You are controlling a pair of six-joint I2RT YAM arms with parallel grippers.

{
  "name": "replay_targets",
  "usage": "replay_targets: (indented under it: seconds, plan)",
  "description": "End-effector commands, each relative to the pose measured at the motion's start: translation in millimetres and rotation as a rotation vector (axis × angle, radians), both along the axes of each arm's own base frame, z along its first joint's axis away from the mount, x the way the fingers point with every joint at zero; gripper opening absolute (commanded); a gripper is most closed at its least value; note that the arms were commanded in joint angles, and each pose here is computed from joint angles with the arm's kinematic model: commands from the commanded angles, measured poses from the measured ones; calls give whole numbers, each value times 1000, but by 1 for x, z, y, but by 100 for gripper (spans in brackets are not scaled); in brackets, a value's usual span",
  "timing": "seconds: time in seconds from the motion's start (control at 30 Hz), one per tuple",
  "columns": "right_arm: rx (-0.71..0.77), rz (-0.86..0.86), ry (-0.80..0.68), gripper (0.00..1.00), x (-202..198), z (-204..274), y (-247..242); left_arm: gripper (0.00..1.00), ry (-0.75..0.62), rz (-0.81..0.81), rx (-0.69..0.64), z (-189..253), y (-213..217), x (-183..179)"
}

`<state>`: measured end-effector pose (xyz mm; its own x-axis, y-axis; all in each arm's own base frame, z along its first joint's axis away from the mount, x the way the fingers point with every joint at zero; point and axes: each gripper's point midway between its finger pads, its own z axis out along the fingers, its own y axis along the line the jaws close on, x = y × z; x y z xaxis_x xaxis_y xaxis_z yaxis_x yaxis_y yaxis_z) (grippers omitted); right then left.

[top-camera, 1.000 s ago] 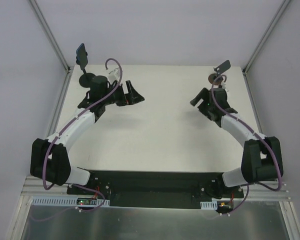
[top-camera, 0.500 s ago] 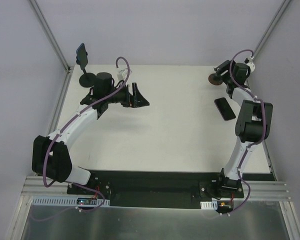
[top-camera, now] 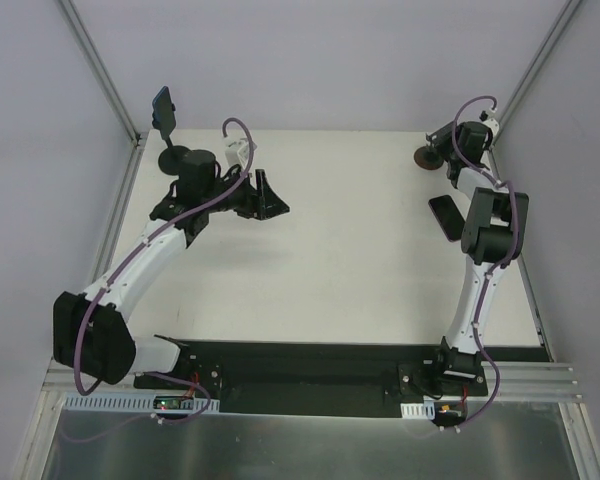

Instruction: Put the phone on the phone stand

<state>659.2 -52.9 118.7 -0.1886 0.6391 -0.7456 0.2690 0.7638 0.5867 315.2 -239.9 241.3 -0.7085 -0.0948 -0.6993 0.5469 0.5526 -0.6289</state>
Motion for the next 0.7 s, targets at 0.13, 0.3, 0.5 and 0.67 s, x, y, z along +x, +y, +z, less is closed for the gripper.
replay_targets:
  seconds: [0.13,0.3,0.5,0.67]
  plan:
    - [-31,206,-163,1,5,74,41,76,-283,247,127,38,55,17]
    - [-62,582,-220,1,-49,99,149,80,-374,339,189,49,86,26]
    - [-23,1224,-232,0,-198,74,319,87,-363,339,121,65,88,-2]
    - [-46,1654,-166,1,-327,36,406,87,-239,276,-39,74,83,-43]
